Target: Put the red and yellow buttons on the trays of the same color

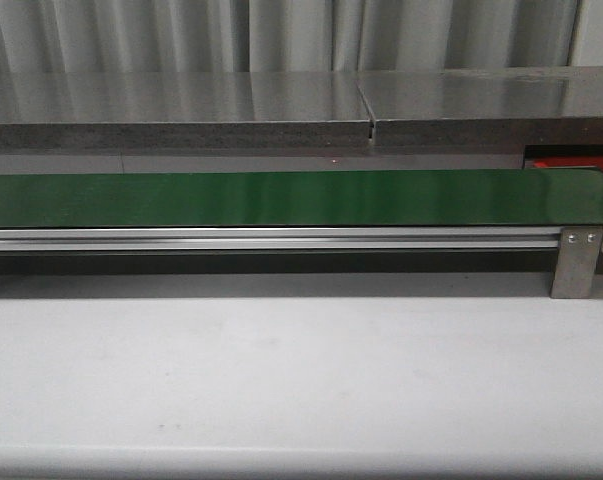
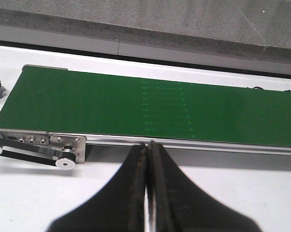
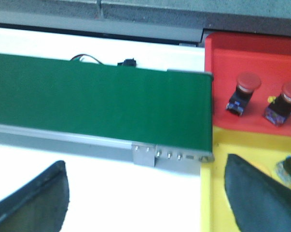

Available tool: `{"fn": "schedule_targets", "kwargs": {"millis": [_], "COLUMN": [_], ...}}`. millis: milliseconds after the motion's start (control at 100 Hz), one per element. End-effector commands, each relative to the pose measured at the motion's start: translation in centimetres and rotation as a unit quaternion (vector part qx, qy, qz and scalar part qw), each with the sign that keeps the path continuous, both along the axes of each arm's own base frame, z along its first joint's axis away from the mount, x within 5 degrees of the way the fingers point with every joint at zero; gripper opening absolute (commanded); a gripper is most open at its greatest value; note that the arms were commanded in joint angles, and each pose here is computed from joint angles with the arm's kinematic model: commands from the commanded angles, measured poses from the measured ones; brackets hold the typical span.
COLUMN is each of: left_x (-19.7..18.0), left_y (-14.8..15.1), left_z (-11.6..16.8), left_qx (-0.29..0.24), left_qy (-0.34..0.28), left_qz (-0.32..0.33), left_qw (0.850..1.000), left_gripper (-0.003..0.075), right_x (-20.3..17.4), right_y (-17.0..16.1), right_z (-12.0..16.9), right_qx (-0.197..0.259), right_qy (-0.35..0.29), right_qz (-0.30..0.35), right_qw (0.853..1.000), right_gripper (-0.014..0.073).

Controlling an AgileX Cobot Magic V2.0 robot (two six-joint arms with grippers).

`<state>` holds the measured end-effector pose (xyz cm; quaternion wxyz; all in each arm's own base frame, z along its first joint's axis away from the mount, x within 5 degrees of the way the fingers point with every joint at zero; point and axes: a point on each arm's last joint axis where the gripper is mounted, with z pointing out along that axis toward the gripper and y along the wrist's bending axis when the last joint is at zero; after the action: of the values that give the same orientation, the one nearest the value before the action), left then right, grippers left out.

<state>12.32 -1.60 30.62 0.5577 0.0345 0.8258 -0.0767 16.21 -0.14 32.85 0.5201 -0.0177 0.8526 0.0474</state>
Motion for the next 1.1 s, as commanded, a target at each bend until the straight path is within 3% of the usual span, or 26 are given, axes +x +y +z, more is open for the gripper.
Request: {"fn": "schedule_targets", "kwargs": {"millis": [0,70,330,1090], "left_x": [0.2,0.2,0.2,0.2], "left_y": [0.0,0.0,0.0,0.0], "left_z": [1.4,1.4,1.4,1.5], "left_qx": [-0.012,-0.012,-0.012,-0.012], "left_qy": [-0.041,-0.041,-0.041,-0.043], "left_qz": [0.006,0.006,0.006,0.007], "left_qw": [0.999,0.999,0.999,0.999], "left_gripper": [-0.0019,-0.0019,-0.0019,-0.0019], "right_x": [-1.8,-3.1,-5.1,-5.1], "right_y": [0.1,0.3,0.8,0.8], "right_z": [0.5,0.1,-0.7,-0.7], "right_qx": [-0.004,-0.005,-0.006,-0.006], "right_qy": [-0.052,-0.061,-0.059,-0.059], "right_qz": [-0.010,-0.007,0.006,0.006], "right_qw": [0.999,0.998,0.998,0.998], "right_gripper": [0.0574,0.0469,-0.0074,-0.0066]}}
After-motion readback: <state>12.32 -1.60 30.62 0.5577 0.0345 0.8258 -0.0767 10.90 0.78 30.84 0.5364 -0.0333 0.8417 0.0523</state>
